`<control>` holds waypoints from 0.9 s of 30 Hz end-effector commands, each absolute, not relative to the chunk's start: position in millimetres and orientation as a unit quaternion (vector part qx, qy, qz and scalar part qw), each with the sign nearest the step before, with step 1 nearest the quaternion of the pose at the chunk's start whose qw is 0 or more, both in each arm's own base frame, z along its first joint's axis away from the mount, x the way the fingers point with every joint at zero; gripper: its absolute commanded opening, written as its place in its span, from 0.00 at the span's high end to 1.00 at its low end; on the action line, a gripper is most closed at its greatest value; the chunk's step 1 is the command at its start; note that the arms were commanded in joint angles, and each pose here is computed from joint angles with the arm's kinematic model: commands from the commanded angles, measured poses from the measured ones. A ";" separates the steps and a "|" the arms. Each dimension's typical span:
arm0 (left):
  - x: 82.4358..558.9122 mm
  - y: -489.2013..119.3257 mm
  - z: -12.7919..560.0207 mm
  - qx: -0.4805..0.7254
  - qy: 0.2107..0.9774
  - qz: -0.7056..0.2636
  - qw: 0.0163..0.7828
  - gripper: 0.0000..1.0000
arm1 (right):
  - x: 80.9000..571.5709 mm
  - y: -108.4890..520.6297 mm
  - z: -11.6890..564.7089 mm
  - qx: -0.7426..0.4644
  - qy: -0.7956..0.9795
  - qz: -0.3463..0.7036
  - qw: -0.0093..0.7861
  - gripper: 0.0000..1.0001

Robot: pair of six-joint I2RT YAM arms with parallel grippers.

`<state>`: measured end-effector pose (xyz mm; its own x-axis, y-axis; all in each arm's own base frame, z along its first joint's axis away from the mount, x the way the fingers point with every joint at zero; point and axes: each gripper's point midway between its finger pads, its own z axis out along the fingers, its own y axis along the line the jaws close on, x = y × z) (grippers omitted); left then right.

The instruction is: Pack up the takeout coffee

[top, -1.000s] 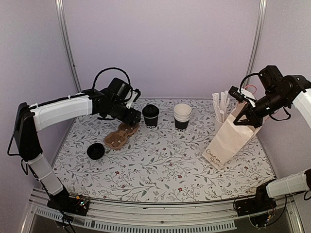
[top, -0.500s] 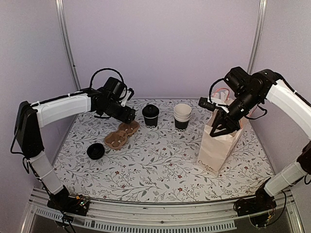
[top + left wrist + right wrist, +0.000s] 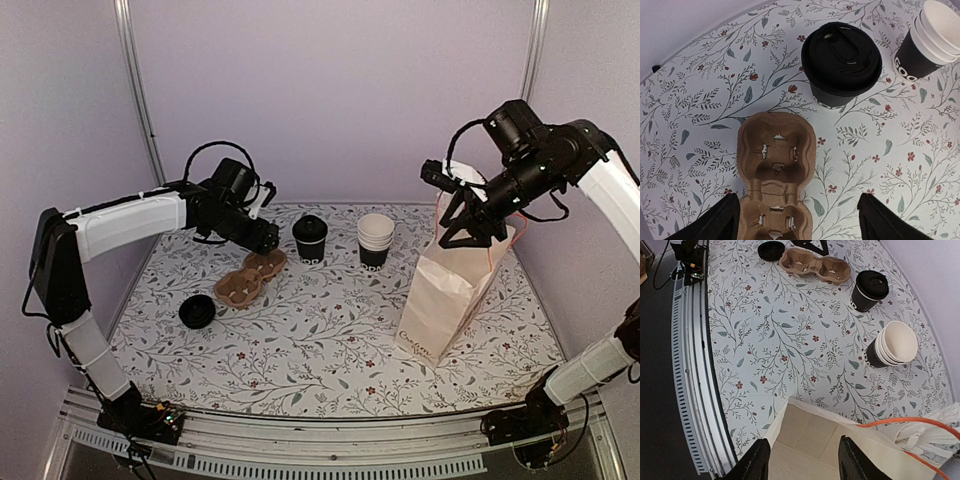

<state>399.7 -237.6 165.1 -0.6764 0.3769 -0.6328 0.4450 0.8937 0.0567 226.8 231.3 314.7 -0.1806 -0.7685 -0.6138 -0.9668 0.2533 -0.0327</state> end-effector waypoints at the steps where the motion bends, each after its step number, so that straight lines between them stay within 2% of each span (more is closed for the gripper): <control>1: 397.6 -245.8 188.0 0.230 0.905 -0.089 0.348 0.17 | 222.6 201.1 360.4 -0.579 0.728 0.107 0.351 0.48; 6: 393.4 -252.2 195.3 0.237 0.897 -0.112 0.356 0.18 | 224.2 154.7 378.8 -0.542 0.743 0.011 0.392 0.34; 9: 393.8 -252.5 196.9 0.236 0.896 -0.112 0.358 0.18 | 220.2 130.7 370.6 -0.539 0.747 -0.038 0.388 0.28; 16: 393.8 -251.1 197.1 0.235 0.897 -0.108 0.359 0.18 | 226.1 99.4 367.2 -0.516 0.761 -0.093 0.382 0.28; 20: 399.7 -225.2 193.3 0.190 0.913 -0.049 0.358 0.18 | 231.7 98.6 368.3 -0.510 0.764 -0.100 0.382 0.29; 23: 398.9 -196.3 178.6 0.141 0.936 0.007 0.321 0.20 | 233.1 99.7 365.0 -0.501 0.769 -0.094 0.385 0.29; 27: 389.9 -183.3 145.1 0.156 0.952 0.003 0.262 0.27 | 227.9 102.9 364.9 -0.491 0.772 -0.075 0.397 0.29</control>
<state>394.5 -213.0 170.7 -0.7396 0.3083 -0.5983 0.3433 0.9374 0.0587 230.4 103.5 358.4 -0.1979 -0.8506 -0.4872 -0.7255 0.4613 -0.5107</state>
